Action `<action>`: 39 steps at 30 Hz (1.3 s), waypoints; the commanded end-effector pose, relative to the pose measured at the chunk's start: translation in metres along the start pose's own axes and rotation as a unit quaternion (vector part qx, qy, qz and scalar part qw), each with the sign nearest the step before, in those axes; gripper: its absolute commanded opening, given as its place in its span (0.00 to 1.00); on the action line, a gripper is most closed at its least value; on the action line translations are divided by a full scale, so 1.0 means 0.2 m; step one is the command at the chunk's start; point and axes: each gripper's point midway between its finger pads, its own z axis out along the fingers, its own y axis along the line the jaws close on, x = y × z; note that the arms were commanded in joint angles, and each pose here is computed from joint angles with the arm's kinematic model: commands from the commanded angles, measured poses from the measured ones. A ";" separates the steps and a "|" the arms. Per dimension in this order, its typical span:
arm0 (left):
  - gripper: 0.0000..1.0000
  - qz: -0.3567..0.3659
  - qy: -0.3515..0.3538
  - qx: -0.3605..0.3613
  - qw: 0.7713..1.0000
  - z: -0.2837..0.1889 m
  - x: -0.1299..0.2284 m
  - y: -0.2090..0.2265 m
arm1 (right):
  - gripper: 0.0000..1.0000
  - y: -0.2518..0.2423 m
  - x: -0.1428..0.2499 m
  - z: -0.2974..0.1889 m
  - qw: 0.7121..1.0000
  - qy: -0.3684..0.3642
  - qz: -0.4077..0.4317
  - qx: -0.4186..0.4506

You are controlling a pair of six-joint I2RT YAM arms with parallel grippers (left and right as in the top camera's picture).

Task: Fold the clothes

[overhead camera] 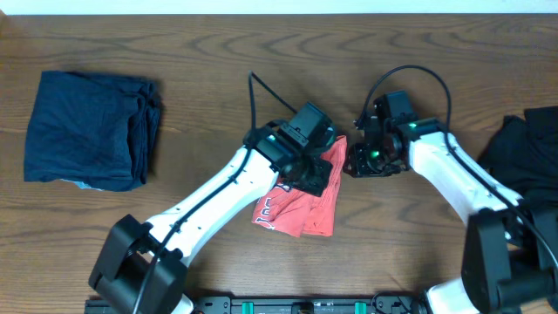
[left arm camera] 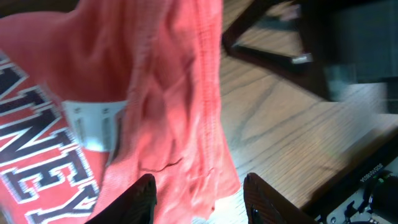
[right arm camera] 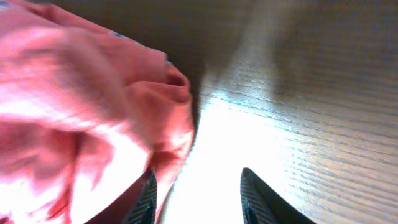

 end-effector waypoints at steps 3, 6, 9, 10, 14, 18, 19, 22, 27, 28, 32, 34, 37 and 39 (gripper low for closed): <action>0.46 -0.043 -0.040 -0.054 0.997 -0.21 -0.06 0.19 | 0.43 0.19 -0.06 -0.18 0.990 -0.057 -0.102 -0.085; 0.24 -0.079 -0.023 -0.123 0.989 -0.26 0.00 0.40 | 0.47 0.34 -0.06 -0.24 0.977 -0.076 -0.144 -0.139; 0.07 -0.110 0.000 -0.150 0.982 -0.27 0.06 0.53 | 0.34 0.45 -0.04 -0.21 0.970 -0.074 -0.176 -0.149; 0.06 -0.119 0.004 -0.153 0.981 -0.28 0.08 0.56 | 0.31 0.48 -0.03 -0.19 0.968 -0.072 -0.187 -0.151; 0.06 -0.149 0.006 -0.159 0.976 -0.30 0.10 0.65 | 0.28 0.62 0.02 -0.07 0.958 -0.056 -0.235 -0.156; 0.06 -0.156 0.003 -0.150 0.976 -0.31 0.09 0.67 | 0.28 0.63 0.04 0.10 0.968 -0.041 -0.225 -0.102; 0.06 -0.154 0.004 -0.150 0.977 -0.31 0.09 0.67 | 0.31 0.61 0.04 0.13 0.971 -0.038 -0.217 -0.089; 0.06 -0.152 0.003 -0.150 0.977 -0.31 0.09 0.67 | 0.34 0.51 0.02 0.21 0.982 -0.030 -0.184 -0.042; 0.06 -0.152 0.003 -0.150 0.977 -0.31 0.08 0.67 | 0.18 0.24 0.03 0.12 0.990 -0.005 -0.124 0.066; 0.06 -0.152 0.003 -0.150 0.977 -0.31 0.08 0.67 | 0.15 0.19 0.04 0.08 0.990 0.001 -0.114 0.088; 0.06 -0.151 0.000 -0.149 0.977 -0.31 0.08 0.67 | 0.14 0.06 0.06 -0.12 0.989 0.006 -0.078 0.125; 0.06 -0.151 0.000 -0.140 0.979 -0.30 0.07 0.65 | 0.16 0.08 0.05 -0.19 0.992 -0.011 -0.068 0.105; 0.07 -0.151 -0.002 -0.128 0.980 -0.30 0.06 0.63 | 0.27 0.22 0.04 -0.27 0.992 -0.032 -0.124 0.021; 0.07 -0.151 -0.003 -0.128 0.980 -0.30 0.06 0.64 | 0.36 0.39 0.05 -0.30 0.980 -0.040 -0.184 -0.060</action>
